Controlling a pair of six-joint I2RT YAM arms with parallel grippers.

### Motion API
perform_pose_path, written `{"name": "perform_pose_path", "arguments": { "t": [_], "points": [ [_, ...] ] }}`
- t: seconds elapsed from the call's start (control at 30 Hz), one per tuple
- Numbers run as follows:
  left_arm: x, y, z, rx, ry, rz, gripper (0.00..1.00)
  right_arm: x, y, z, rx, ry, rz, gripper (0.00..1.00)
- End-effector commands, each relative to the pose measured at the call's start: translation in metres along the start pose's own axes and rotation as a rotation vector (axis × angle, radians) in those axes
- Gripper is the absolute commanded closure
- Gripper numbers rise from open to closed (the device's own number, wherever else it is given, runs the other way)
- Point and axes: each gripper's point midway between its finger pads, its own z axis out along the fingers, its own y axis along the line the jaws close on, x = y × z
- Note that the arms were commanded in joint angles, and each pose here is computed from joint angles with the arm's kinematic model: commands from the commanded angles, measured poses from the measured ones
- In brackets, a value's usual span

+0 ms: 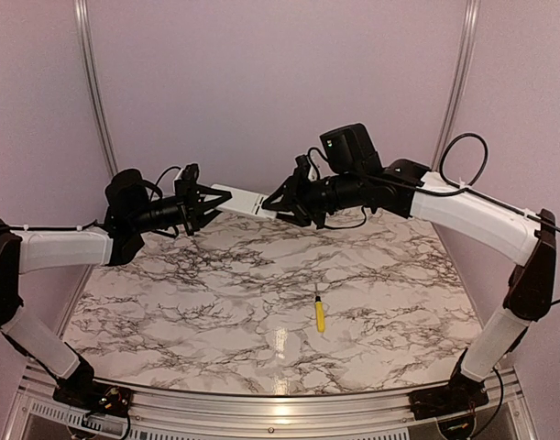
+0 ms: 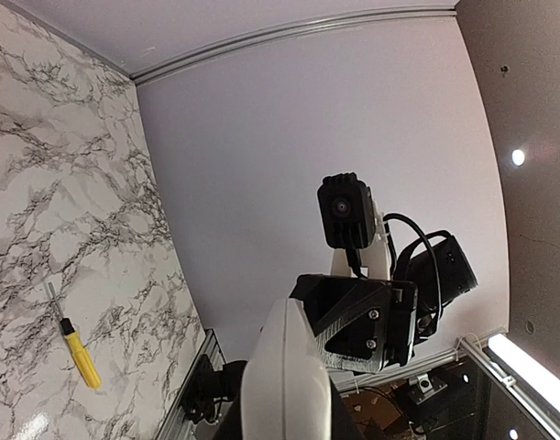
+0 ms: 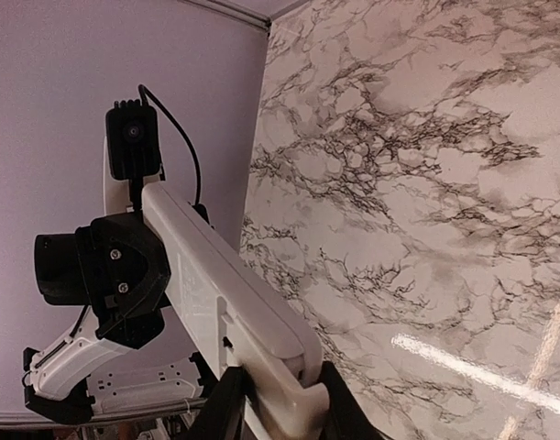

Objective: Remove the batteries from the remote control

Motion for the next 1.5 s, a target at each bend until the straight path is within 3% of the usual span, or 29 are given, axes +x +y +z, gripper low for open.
{"name": "perform_pose_path", "arguments": {
  "t": [0.0, 0.47, 0.87, 0.97, 1.23, 1.43, 1.47],
  "points": [
    [-0.004, -0.002, -0.013, -0.005, -0.029, -0.004, 1.0, -0.005, 0.001, -0.009, 0.011, -0.032, -0.024, 0.75],
    [-0.006, -0.002, -0.023, -0.01, -0.05, -0.003, 1.0, 0.002, 0.003, 0.001, -0.005, -0.007, -0.031, 0.76],
    [-0.004, 0.006, -0.027, -0.059, -0.056, 0.017, 1.0, 0.008, -0.008, 0.008, 0.026, 0.008, -0.047, 0.69],
    [-0.002, 0.012, -0.028, -0.088, -0.055, 0.017, 1.0, 0.008, -0.012, 0.004, 0.052, 0.003, -0.061, 0.61],
    [0.004, 0.028, -0.038, -0.162, -0.079, 0.008, 1.0, 0.007, -0.04, -0.016, 0.197, -0.03, -0.118, 0.26],
    [0.026, 0.047, -0.056, -0.216, -0.093, -0.003, 1.0, 0.008, -0.065, -0.029, 0.301, -0.031, -0.17, 0.11],
    [0.03, 0.049, -0.058, -0.224, -0.099, -0.006, 1.0, 0.007, -0.07, -0.032, 0.326, -0.035, -0.18, 0.03]
  ]
}}
